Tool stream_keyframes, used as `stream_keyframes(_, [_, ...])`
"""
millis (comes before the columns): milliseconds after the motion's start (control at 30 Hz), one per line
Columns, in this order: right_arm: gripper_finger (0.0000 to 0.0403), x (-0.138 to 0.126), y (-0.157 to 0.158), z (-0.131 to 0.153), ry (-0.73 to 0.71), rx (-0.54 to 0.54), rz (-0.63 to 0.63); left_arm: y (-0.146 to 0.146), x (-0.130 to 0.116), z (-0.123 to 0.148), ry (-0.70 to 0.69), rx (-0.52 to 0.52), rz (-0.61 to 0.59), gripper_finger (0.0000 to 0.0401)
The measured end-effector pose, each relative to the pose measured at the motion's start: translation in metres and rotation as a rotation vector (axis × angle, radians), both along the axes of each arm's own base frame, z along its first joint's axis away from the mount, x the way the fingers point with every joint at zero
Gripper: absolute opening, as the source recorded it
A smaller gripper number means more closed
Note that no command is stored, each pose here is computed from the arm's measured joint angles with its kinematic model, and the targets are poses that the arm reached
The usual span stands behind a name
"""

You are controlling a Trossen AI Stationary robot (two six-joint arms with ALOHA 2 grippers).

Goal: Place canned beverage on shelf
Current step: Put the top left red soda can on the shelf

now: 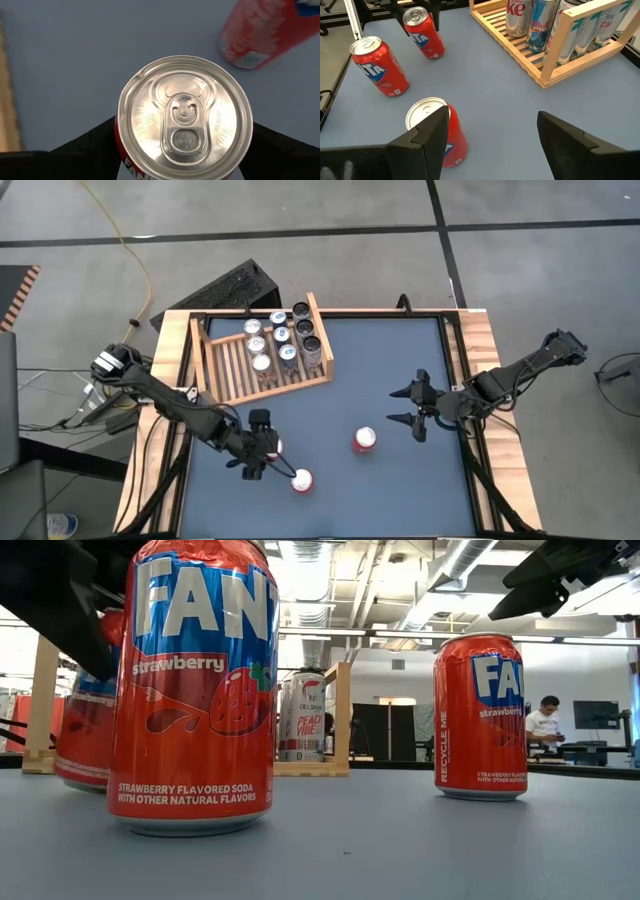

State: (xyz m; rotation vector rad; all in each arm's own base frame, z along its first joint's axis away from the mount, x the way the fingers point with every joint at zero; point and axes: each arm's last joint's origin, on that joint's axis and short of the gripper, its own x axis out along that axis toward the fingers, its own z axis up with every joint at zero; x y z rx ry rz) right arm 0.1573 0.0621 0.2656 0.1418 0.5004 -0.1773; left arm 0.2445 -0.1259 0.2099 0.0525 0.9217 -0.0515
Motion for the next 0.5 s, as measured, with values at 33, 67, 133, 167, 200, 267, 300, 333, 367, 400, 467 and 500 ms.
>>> stream_keyframes(33, [0.0276,0.0000,0.0000,0.0000,0.000,0.000,0.000,-0.0005,0.0002,0.0000,0.001,-0.010,-0.007,0.0294])
stream_keyframes(67, [0.0276,0.0000,0.0000,0.0001,-0.001,0.000,0.000,-0.0007,0.0003,0.0001,0.003,-0.018,-0.008,0.0299])
stream_keyframes(133, [0.0276,0.0000,0.0001,0.0001,-0.001,0.000,0.000,-0.0008,0.0004,0.0001,0.002,-0.024,0.001,0.0312])
stream_keyframes(167, [0.0276,0.0000,0.0001,0.0001,-0.001,0.000,0.000,-0.0008,0.0003,0.0001,0.003,-0.029,0.005,0.0319])
stream_keyframes(200, [0.0276,0.0001,0.0000,0.0001,-0.001,0.001,0.000,-0.0007,0.0000,0.0003,0.005,-0.036,0.012,0.0325])
stream_keyframes(267, [0.0276,0.0001,0.0001,0.0001,-0.001,0.001,0.000,-0.0005,-0.0004,0.0009,0.004,-0.044,0.024,0.0338])
stream_keyframes(300, [0.0276,0.0001,0.0000,0.0001,-0.002,0.001,0.000,-0.0004,-0.0004,0.0010,0.004,-0.045,0.024,0.0342])
stream_keyframes(333, [0.0276,0.0001,0.0001,0.0002,-0.002,0.001,0.000,-0.0004,-0.0004,0.0009,0.005,-0.044,0.025,0.0345])
stream_keyframes(367, [0.0276,0.0001,0.0001,0.0002,-0.002,0.001,0.000,-0.0004,-0.0004,0.0008,0.006,-0.045,0.025,0.0348])
stream_keyframes(400, [0.0276,0.0001,0.0001,0.0002,-0.002,0.001,0.000,-0.0007,0.0000,0.0003,0.006,-0.048,0.028,0.0349])
stream_keyframes(467, [0.0276,0.0001,0.0001,0.0002,-0.002,0.001,0.000,-0.0010,0.0006,-0.0007,0.009,-0.051,0.029,0.0351])
stream_keyframes(500, [0.0276,0.0001,0.0001,0.0002,-0.002,0.001,0.000,-0.0009,0.0001,-0.0012,0.018,-0.055,0.028,0.0351])
